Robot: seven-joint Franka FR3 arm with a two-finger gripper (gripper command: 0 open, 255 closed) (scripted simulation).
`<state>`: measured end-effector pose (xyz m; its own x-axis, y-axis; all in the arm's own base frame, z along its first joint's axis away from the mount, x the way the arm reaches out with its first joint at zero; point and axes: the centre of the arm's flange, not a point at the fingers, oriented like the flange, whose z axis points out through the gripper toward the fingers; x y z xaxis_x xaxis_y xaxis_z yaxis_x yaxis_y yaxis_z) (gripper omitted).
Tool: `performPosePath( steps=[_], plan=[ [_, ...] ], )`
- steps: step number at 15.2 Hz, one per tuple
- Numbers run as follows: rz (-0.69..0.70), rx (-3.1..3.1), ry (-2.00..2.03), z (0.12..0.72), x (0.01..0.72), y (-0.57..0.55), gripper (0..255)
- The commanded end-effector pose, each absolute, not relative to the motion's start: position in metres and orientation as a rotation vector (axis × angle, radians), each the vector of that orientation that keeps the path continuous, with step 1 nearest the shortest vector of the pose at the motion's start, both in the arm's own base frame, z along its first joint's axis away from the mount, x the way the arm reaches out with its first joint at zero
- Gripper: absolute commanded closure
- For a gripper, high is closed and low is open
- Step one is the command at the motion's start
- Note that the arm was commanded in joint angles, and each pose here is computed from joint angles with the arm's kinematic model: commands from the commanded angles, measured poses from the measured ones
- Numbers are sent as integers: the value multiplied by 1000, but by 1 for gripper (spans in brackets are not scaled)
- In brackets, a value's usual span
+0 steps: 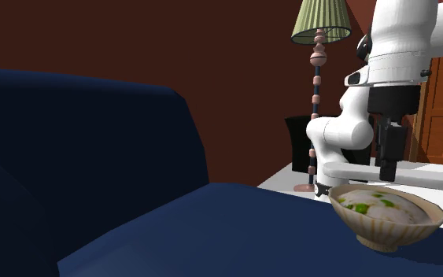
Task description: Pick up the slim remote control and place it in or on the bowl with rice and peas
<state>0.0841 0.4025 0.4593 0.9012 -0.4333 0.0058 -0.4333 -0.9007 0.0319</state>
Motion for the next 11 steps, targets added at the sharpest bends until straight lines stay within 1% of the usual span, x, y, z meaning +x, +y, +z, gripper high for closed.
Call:
performPosePath(
  steps=[1, 3, 11],
  plan=[
    [-2, 3032, -691, 448, 84, 403, 255],
    [-2, 3032, -691, 438, 84, 403, 255],
    [-2, 3032, -691, 438, 84, 403, 255]
  ],
)
